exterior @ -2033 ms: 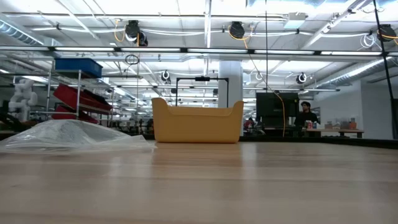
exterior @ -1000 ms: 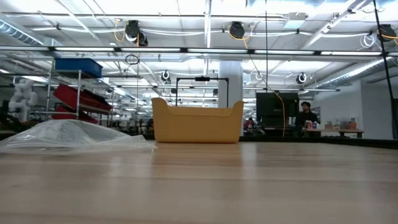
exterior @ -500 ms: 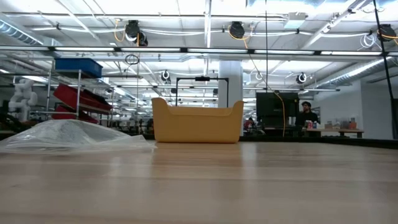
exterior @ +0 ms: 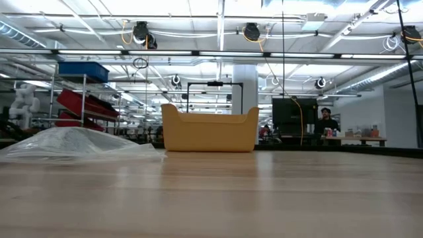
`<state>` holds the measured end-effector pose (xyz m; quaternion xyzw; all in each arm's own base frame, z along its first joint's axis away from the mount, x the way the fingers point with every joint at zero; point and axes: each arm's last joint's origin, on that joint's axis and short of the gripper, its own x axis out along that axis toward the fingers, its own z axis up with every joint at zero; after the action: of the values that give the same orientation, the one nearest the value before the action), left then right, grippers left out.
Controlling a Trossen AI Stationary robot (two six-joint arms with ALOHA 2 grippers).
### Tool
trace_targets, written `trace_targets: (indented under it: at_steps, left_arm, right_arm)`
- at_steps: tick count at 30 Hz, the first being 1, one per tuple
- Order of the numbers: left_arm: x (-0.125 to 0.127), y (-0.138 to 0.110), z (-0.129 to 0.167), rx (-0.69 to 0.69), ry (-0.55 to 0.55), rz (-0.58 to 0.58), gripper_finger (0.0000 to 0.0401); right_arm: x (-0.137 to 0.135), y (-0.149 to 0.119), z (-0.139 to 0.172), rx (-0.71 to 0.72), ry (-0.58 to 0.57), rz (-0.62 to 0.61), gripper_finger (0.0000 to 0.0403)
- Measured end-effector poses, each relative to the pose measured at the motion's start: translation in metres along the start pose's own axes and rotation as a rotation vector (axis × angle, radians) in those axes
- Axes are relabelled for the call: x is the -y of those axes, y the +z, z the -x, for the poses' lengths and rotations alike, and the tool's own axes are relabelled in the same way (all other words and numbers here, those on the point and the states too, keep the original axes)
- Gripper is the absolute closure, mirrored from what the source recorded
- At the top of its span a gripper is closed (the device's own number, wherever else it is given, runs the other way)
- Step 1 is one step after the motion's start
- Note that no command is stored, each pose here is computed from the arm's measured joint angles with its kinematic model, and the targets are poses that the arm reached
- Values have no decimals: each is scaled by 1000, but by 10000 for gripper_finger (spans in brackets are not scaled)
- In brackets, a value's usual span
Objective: Roll bandage
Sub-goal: Roll the red bandage
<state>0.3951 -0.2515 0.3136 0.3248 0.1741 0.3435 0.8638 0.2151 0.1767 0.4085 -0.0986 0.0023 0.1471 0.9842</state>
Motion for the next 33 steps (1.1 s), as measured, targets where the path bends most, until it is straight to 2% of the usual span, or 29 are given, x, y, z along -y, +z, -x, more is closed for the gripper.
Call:
trace_targets:
  at_steps: [10, 22, 33]
  left_arm:
    - [-39, 14, -16, -6, 36, -42, 397]
    - [-85, 43, -6, 112, 8, 34, 398]
    - [-88, 59, 16, 353, -90, -100, 398]
  right_arm:
    - [-8, 1, 3, 8, 29, -6, 384]
    - [-15, -8, -9, -28, 31, -8, 384]
    - [-19, -14, -15, -50, 35, -10, 384]
